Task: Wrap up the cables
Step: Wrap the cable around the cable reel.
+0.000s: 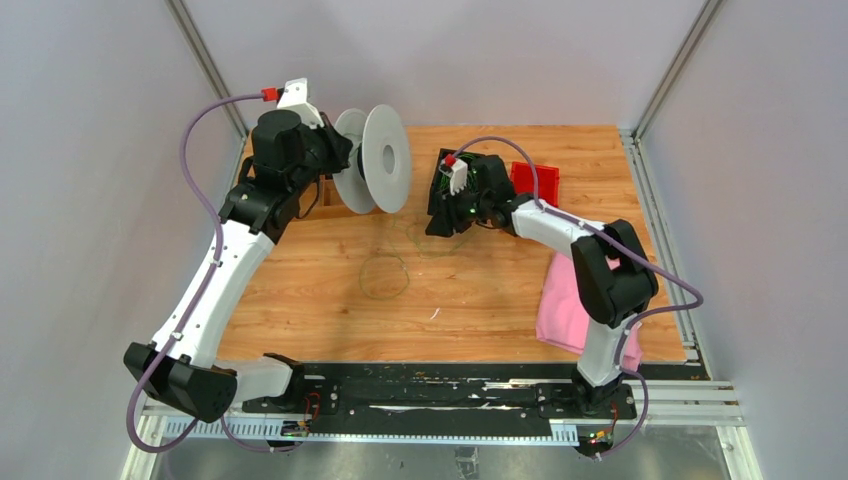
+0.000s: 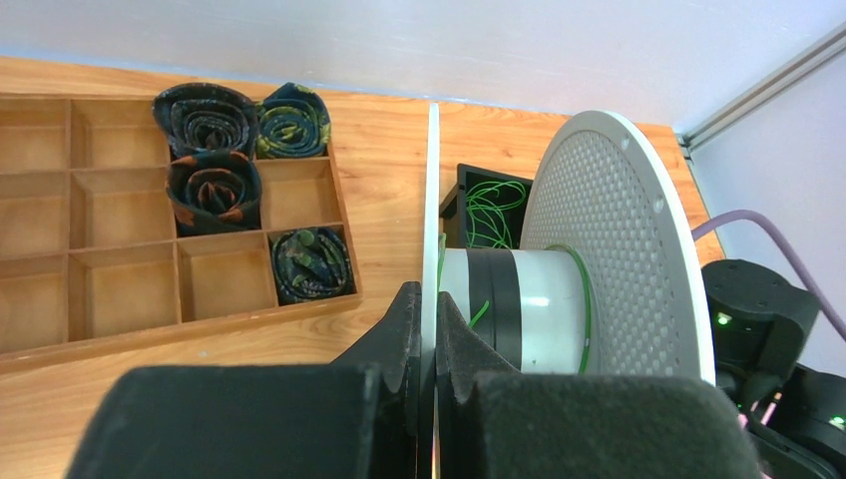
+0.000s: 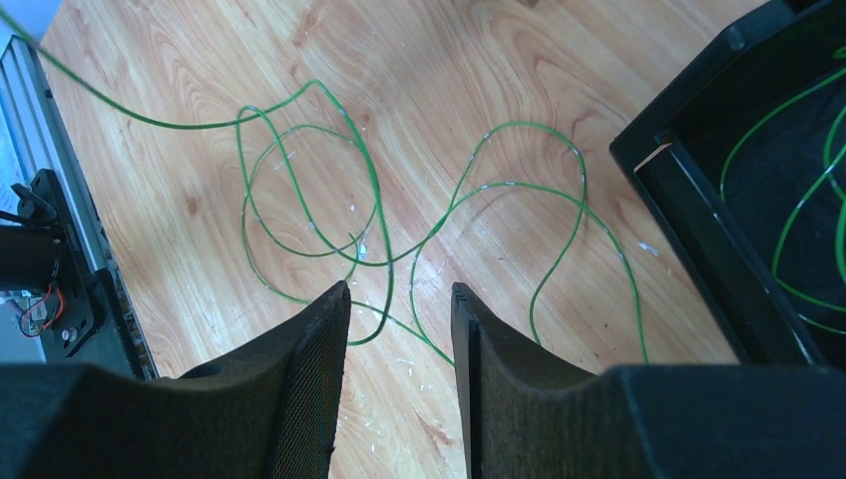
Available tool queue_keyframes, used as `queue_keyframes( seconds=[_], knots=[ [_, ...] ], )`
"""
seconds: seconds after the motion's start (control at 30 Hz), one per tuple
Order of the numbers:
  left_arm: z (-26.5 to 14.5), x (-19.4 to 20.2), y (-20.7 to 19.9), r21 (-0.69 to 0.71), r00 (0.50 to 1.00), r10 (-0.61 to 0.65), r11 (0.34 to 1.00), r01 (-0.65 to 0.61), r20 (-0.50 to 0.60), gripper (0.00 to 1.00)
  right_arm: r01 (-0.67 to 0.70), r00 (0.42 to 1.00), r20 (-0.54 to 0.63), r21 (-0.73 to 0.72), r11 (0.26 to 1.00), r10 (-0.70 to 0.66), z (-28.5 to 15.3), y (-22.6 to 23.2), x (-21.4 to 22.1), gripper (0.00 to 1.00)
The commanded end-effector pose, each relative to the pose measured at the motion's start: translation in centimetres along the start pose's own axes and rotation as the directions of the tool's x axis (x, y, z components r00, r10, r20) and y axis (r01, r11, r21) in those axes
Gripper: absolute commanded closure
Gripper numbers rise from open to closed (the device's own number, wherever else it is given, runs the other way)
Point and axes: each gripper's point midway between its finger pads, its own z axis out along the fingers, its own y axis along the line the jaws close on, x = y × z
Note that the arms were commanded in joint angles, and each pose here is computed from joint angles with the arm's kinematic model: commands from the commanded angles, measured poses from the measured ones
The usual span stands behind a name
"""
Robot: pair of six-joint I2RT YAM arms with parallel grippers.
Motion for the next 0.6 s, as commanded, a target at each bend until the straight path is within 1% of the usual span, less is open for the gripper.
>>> queue_keyframes(
  seconds=[0.0,0.13,0.33,0.47,0.5,0.53,0.57],
  knots=[
    [-1.8,-4.8,-1.8,0.068,0.989,-0.037,0.997,0.028,0.14,1.0,-0.037,0.999,-0.015,-0.012,0.999,0.037,1.2,0.1,0.7,0.58],
    [-1.8,-5.0,-1.6,0.063,0.989,-0.04,0.998,0.032,0.144,1.0,-0.076,0.997,-0.032,-0.017,0.997,0.075,1.9,0.1,1.8,0.58],
    [-1.8,-5.0,-1.3,0.055,0.988,-0.046,0.998,0.038,0.147,1.0,-0.119,0.993,-0.02,-0.041,0.992,0.118,2.6,0.9,2.8,0.58],
    [-1.8,-5.2,-0.9,0.041,0.987,-0.05,0.998,0.044,0.155,0.99,-0.132,0.991,-0.021,-0.062,0.989,0.131,2.8,1.4,3.1,0.61],
    [-1.8,-5.2,-0.7,0.035,0.986,-0.05,0.998,0.046,0.157,1.0,-0.131,0.991,-0.019,-0.066,0.989,0.13,2.8,1.5,3.1,0.63],
    [-1.8,-5.2,-0.4,0.026,0.986,-0.052,0.998,0.048,0.158,1.0,-0.126,0.992,-0.017,-0.073,0.989,0.125,2.7,1.7,3.1,0.69],
    [-1.7,-5.2,0.0,0.01,0.985,-0.053,0.999,0.052,0.162,1.0,-0.119,0.993,-0.015,-0.078,0.99,0.118,2.6,1.8,3.0,0.76]
  ],
)
